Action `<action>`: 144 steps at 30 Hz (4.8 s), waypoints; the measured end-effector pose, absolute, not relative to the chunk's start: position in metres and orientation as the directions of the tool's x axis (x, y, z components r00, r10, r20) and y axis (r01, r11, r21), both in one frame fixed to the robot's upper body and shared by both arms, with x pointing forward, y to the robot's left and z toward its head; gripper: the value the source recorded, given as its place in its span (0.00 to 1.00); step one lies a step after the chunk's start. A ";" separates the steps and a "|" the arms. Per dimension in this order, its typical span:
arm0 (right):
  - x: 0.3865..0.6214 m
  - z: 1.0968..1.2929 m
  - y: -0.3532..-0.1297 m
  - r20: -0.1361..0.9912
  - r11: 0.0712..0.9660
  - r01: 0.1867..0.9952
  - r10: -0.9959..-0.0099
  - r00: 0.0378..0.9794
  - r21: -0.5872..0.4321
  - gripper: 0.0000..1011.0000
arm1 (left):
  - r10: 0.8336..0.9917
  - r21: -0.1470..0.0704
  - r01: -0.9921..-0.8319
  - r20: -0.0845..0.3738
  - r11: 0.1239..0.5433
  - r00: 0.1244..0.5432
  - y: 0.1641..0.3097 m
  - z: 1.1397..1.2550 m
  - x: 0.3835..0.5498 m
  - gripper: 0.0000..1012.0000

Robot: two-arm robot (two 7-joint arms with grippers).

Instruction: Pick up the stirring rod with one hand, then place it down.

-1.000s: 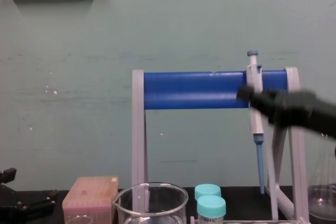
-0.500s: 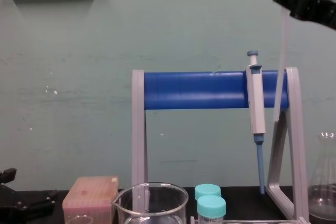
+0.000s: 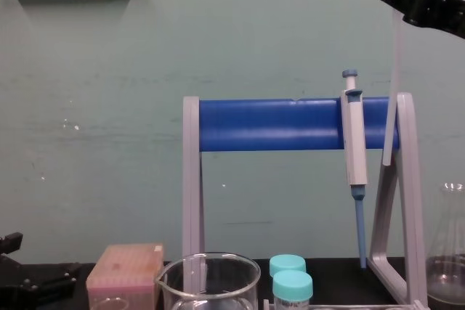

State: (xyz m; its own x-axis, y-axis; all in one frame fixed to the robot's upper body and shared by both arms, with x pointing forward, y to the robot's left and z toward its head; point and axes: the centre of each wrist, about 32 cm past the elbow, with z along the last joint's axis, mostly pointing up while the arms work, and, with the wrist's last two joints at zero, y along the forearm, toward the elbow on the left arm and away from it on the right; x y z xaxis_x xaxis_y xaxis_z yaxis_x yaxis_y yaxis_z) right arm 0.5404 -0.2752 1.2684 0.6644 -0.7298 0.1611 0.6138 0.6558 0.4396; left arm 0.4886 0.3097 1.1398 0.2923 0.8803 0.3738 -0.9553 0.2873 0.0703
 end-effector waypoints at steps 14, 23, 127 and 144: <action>0.545 1.264 -0.274 0.158 0.661 0.619 -0.727 0.668 0.425 0.07 | 0.880 0.070 -0.955 0.374 0.287 0.292 0.310 1.140 0.489 0.99; 0.546 1.263 -0.274 0.157 0.664 0.619 -0.725 0.670 0.419 0.07 | 0.880 0.070 -0.955 0.374 0.287 0.292 0.310 1.140 0.489 0.99; 0.539 1.151 -0.268 0.008 0.788 0.584 -0.596 0.803 0.194 0.07 | 0.880 0.070 -0.955 0.374 0.287 0.292 0.310 1.140 0.489 0.99; 0.538 1.133 -0.267 0.007 0.787 0.602 -0.609 0.793 0.135 0.07 | 0.880 0.070 -0.955 0.374 0.287 0.292 0.310 1.140 0.489 0.99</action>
